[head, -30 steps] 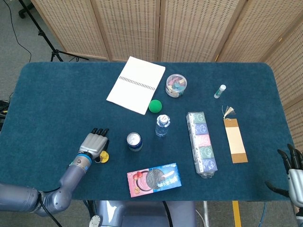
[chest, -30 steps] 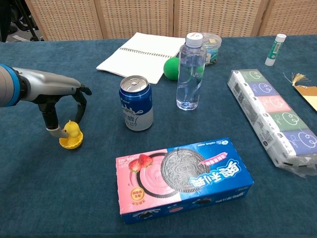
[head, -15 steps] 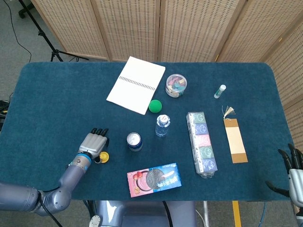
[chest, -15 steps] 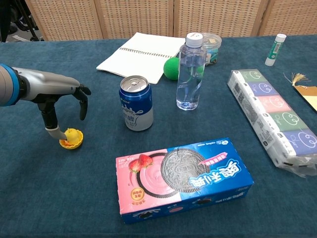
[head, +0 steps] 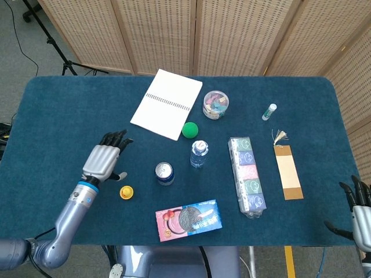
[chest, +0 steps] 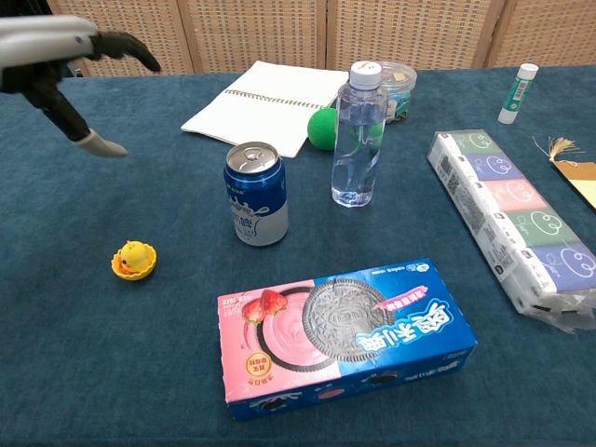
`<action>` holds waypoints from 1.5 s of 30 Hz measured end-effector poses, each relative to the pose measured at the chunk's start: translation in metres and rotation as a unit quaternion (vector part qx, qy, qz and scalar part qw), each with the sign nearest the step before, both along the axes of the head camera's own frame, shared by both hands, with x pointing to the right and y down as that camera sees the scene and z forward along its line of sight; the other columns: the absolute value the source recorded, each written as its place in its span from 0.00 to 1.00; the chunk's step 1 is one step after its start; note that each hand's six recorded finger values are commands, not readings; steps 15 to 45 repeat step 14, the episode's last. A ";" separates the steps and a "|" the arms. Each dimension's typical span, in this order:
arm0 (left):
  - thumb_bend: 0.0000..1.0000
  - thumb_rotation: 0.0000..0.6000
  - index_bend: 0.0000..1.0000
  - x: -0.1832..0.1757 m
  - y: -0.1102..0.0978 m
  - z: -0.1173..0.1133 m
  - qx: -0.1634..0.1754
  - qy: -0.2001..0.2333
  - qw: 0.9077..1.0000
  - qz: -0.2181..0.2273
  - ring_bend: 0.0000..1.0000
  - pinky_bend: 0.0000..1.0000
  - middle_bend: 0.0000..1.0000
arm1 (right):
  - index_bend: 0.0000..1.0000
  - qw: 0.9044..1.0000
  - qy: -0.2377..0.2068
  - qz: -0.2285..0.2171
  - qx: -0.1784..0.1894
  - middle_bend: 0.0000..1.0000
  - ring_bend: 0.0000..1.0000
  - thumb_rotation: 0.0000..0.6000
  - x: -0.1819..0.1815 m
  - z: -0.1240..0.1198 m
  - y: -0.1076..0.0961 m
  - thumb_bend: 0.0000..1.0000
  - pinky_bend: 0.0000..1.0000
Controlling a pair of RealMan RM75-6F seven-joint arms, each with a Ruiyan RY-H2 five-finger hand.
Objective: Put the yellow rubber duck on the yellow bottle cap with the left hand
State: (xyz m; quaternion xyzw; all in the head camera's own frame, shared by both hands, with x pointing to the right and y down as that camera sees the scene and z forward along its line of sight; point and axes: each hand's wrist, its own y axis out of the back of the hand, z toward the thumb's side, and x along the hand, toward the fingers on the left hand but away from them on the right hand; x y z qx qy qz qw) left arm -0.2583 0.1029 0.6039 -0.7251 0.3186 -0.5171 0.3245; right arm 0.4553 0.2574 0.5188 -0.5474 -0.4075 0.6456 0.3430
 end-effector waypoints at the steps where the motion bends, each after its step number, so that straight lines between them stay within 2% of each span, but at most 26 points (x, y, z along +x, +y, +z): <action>1: 0.18 1.00 0.15 -0.009 0.001 -0.004 0.016 0.008 1.000 -0.009 0.00 0.00 0.00 | 0.12 1.000 0.000 0.000 -0.001 0.00 0.00 1.00 0.000 0.000 0.000 0.00 0.00; 4: 0.18 1.00 0.15 -0.047 0.015 -0.014 0.055 0.023 0.997 -0.046 0.00 0.00 0.00 | 0.12 1.000 0.001 -0.001 -0.003 0.00 0.00 1.00 -0.001 0.002 -0.001 0.00 0.00; 7: 0.18 1.00 0.14 -0.090 0.038 -0.020 0.085 0.022 0.993 -0.082 0.00 0.00 0.00 | 0.12 1.000 0.002 -0.002 -0.004 0.00 0.00 1.00 -0.002 0.003 -0.001 0.00 0.00; 14: 0.18 1.00 0.14 -0.167 0.084 -0.036 0.156 -0.028 0.980 -0.121 0.00 0.00 0.00 | 0.12 1.000 0.003 -0.002 -0.003 0.00 0.00 1.00 -0.001 0.003 -0.001 0.00 0.00; 45: 0.18 1.00 0.14 -0.167 0.084 -0.036 0.156 -0.028 0.980 -0.121 0.00 0.00 0.00 | 0.12 1.000 0.003 -0.002 -0.003 0.00 0.00 1.00 -0.001 0.003 -0.001 0.00 0.00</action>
